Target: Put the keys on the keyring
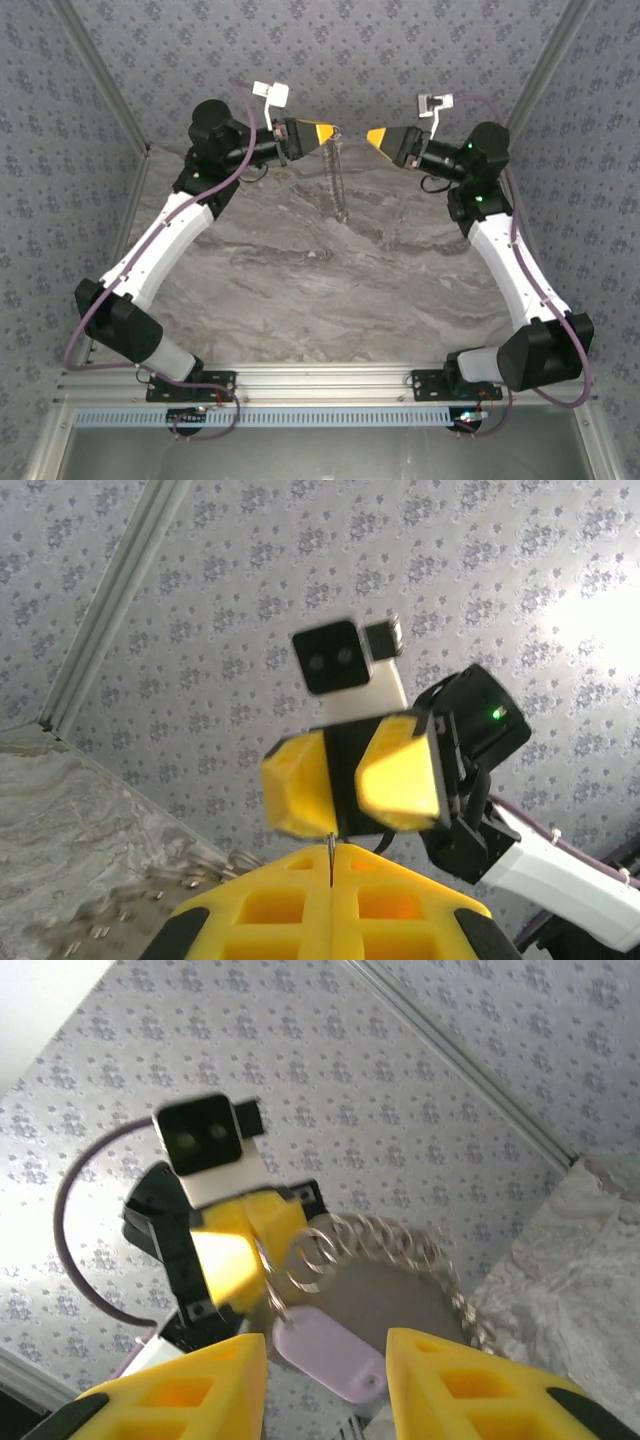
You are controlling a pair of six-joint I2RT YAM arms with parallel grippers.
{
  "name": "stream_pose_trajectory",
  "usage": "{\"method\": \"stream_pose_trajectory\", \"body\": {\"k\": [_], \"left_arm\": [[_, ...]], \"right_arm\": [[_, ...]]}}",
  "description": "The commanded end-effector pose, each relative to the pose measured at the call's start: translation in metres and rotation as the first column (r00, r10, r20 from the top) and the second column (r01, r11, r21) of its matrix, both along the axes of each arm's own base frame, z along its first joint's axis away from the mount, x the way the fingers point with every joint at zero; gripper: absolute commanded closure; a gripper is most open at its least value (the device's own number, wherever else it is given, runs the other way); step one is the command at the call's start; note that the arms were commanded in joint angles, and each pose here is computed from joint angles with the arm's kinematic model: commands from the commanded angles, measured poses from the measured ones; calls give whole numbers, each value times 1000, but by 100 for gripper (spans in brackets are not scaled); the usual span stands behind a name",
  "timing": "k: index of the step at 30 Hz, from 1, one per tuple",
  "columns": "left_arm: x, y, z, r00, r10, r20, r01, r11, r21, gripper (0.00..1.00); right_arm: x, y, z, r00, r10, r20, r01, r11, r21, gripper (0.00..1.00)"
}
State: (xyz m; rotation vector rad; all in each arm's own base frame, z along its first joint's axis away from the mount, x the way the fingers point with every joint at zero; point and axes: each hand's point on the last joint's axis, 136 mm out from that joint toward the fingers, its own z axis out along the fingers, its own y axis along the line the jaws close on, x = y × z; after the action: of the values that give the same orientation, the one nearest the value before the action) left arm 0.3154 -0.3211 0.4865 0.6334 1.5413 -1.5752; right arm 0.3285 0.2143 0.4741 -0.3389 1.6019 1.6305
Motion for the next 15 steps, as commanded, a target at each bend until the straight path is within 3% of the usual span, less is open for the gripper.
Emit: {"method": "stream_pose_trajectory", "body": {"k": [1, 15], "left_arm": [[-24, 3, 32, 993, -54, 110, 56, 998, -15, 100], [-31, -4, 31, 989, -85, 117, 86, 996, 2, 100]], "right_arm": [[-2, 0, 39, 995, -30, 90, 27, 999, 37, 62], [-3, 35, 46, 992, 54, 111, -59, 997, 43, 69]]}}
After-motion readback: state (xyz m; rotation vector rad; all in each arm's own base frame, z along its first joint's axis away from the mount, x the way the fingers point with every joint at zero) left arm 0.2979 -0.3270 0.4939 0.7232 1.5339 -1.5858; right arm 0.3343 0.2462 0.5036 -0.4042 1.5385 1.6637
